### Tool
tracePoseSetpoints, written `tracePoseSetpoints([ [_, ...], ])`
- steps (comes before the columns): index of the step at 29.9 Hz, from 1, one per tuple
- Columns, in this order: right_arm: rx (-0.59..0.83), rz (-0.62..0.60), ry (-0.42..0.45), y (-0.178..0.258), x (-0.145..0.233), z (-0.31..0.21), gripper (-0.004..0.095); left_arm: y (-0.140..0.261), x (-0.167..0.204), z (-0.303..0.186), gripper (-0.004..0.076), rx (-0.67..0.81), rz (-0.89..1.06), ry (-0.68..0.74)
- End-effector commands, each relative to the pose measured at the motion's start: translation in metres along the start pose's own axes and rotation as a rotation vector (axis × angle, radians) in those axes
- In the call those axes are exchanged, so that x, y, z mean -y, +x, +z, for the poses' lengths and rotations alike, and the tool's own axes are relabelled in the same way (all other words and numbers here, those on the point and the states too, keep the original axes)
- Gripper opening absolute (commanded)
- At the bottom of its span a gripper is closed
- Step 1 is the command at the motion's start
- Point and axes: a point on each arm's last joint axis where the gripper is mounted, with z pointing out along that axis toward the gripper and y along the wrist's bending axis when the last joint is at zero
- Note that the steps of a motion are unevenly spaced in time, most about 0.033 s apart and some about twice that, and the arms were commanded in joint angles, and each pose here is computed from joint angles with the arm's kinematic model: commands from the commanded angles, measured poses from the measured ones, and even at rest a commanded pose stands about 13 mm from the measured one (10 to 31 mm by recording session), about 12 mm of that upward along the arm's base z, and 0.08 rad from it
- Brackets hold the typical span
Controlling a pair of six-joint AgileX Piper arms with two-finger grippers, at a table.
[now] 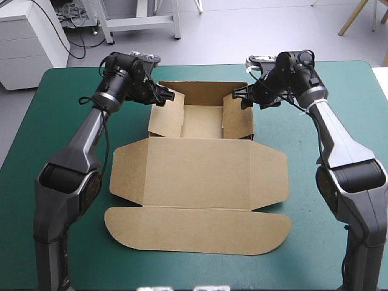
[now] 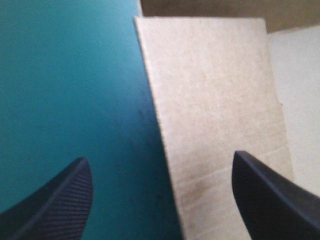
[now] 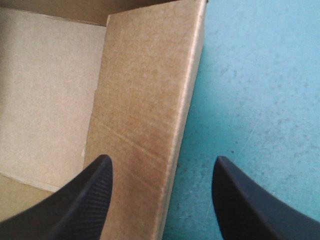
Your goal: Fold the box
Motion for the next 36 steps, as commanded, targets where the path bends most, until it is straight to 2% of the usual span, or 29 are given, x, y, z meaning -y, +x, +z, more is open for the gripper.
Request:
tracePoseSetpoints([
  [1, 0.162, -0.042, -0.004, -0.005, -0.01, -0.067, 0.0545, -0.006, -0.01, -0.089, 0.0507, 0.183, 0.018, -0.054],
  [3, 0.183, -0.052, 0.004, -0.003, -0.012, -0.082, 0.0545, -0.002, -0.014, -0.111, 0.0489, 0.204, 0.034, -0.095],
  [6, 0.218, -0.054, -0.013, 0.0, -0.016, -0.1, 0.0545, 0.006, -0.014, -0.145, 0.048, 0.259, 0.052, -0.079],
  [11, 0.221, -0.034, -0.052, 0.001, -0.019, -0.104, 0.0545, 0.026, -0.016, -0.187, 0.0478, 0.309, 0.098, -0.07],
  [21, 0.166, -0.021, -0.058, -0.002, -0.018, -0.077, 0.0546, 0.106, -0.03, -0.22, 0.0472, 0.253, 0.141, -0.083],
  [26, 0.124, -0.077, 0.042, -0.001, -0.025, -0.053, 0.0564, 0.152, -0.036, -0.229, 0.0472, 0.271, 0.152, -0.077],
  [36, 0.033, -0.024, 0.027, 0.002, -0.035, -0.007, 0.0563, 0.212, -0.046, -0.246, 0.0472, 0.316, 0.15, -0.072],
])
